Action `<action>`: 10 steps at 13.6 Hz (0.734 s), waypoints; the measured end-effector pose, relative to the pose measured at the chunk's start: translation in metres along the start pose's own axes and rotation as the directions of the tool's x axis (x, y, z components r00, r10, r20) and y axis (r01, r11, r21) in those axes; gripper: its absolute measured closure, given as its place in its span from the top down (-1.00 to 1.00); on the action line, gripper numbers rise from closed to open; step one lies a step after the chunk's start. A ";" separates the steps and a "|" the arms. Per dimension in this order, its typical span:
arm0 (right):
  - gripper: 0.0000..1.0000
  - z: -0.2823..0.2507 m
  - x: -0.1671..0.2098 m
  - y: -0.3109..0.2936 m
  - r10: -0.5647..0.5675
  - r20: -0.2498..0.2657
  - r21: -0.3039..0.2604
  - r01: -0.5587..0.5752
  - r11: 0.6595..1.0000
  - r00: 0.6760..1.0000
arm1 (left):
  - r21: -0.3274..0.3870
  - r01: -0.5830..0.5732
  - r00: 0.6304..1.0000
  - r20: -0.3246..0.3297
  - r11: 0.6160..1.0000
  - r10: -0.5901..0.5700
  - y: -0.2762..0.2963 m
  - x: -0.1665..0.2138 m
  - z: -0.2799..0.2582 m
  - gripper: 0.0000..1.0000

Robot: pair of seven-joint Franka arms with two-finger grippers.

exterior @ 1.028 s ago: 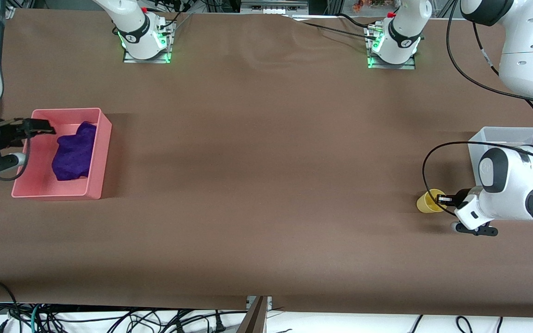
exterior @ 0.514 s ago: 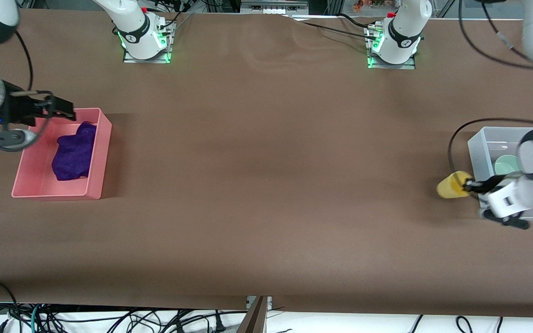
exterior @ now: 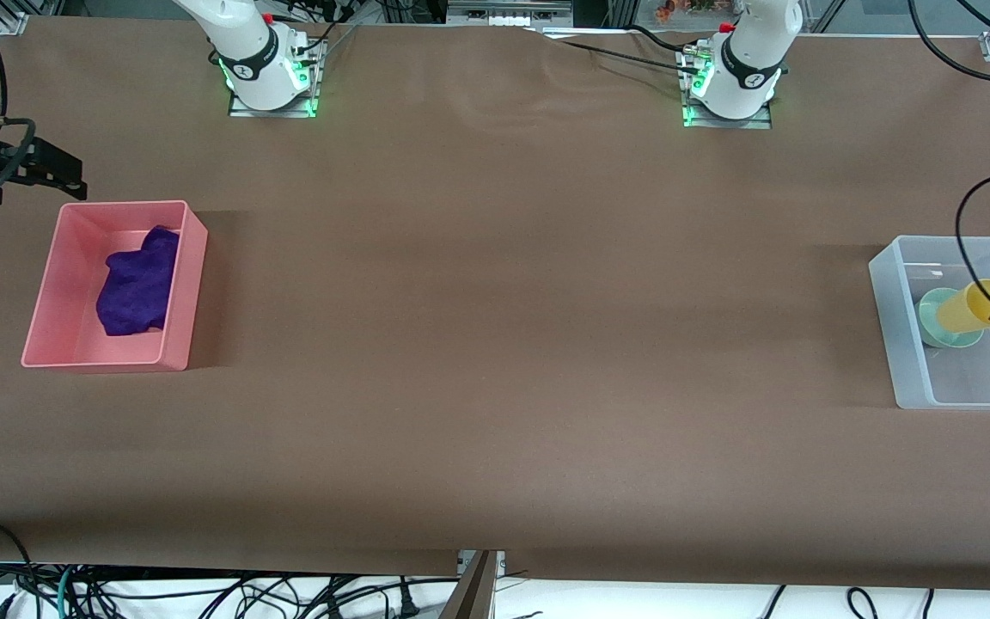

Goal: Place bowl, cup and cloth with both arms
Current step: 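Grasp the yellow cup with the left gripper while the right gripper withdraws, then lower the yellow cup into the green bowl and open the left gripper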

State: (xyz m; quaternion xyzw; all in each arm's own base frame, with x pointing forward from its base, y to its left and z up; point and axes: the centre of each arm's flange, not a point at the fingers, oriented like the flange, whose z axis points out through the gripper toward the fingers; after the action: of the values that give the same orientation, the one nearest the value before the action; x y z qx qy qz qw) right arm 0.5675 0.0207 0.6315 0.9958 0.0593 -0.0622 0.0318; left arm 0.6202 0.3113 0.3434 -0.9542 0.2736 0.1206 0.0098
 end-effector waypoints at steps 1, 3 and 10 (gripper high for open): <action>1.00 0.003 0.001 -0.002 -0.004 0.007 0.000 0.004 1.000 1.000 | -0.001 -0.030 1.000 -0.008 1.000 0.030 -0.015 -0.012 0.023 -0.93; 1.00 0.009 0.003 -0.003 -0.005 0.020 0.002 0.005 1.000 1.000 | -0.015 -0.059 0.998 -0.013 0.998 0.059 -0.034 -0.028 0.062 -0.93; 1.00 0.012 0.006 -0.011 -0.019 0.024 0.004 0.019 1.000 1.000 | -0.007 -0.086 0.996 -0.038 0.996 0.086 -0.032 -0.018 0.050 0.20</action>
State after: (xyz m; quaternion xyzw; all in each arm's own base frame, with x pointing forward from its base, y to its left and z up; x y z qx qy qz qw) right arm 0.5707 0.0312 0.6182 0.9944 0.0684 -0.0747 0.0302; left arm 0.6113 0.3522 0.2977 -0.9437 0.3140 0.1039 -0.0045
